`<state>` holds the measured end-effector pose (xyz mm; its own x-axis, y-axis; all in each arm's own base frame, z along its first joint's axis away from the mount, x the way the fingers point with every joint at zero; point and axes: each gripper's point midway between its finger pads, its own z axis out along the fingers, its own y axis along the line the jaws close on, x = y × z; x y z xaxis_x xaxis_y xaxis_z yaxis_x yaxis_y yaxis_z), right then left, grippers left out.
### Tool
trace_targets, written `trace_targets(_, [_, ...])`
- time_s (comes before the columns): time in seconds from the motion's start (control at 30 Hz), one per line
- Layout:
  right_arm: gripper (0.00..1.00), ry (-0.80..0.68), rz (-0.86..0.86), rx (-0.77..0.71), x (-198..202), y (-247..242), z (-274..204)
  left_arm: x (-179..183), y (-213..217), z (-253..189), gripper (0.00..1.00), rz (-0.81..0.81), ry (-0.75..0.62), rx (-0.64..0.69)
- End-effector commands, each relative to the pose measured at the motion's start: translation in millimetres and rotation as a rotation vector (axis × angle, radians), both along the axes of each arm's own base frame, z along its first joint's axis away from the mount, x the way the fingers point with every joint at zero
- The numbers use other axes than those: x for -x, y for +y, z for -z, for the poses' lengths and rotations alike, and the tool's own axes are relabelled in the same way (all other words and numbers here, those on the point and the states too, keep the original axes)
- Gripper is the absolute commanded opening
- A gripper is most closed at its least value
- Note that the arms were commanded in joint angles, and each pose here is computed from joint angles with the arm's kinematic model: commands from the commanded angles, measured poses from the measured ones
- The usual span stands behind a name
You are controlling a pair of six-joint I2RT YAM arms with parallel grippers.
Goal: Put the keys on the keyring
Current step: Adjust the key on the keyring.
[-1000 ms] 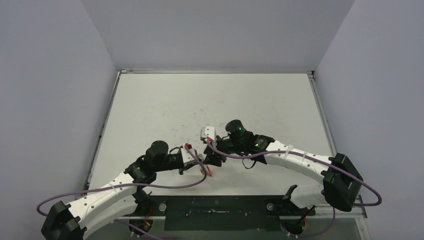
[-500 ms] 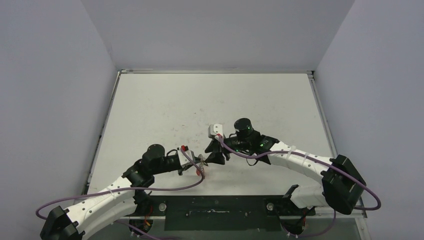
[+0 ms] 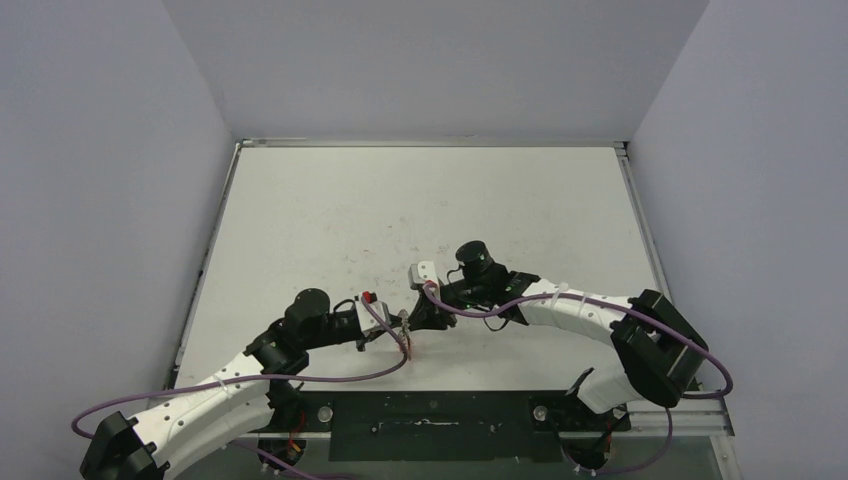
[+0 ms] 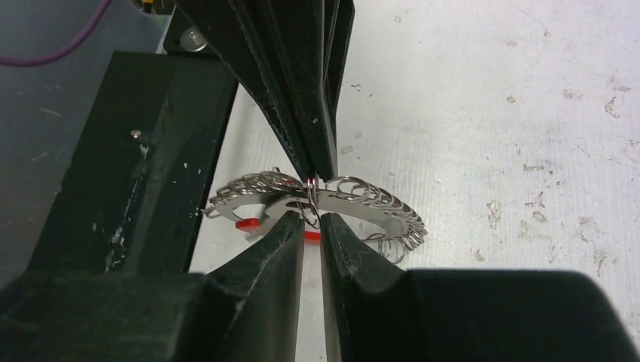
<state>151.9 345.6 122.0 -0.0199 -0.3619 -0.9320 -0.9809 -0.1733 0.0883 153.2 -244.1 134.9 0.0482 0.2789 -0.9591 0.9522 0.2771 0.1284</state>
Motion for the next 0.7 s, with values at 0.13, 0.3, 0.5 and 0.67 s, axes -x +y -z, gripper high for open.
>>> trace_targets(0.13, [0.03, -0.036, -0.033, 0.001, -2, 3, 2, -3, -7, -24, 0.0, 0.015, -0.059, 0.067])
trace_targets(0.3, [0.0, -0.027, -0.012, 0.013, -4, 4, 7, -3, -8, -25, 0.0, 0.015, -0.061, 0.067])
trace_targets(0.5, [0.0, -0.019, 0.022, 0.018, -6, 2, 9, -3, -7, -24, 0.0, 0.013, -0.06, 0.066])
trace_targets(0.67, [0.32, -0.057, 0.066, 0.001, -12, -1, -3, -4, -7, -24, 0.0, 0.013, -0.061, 0.066])
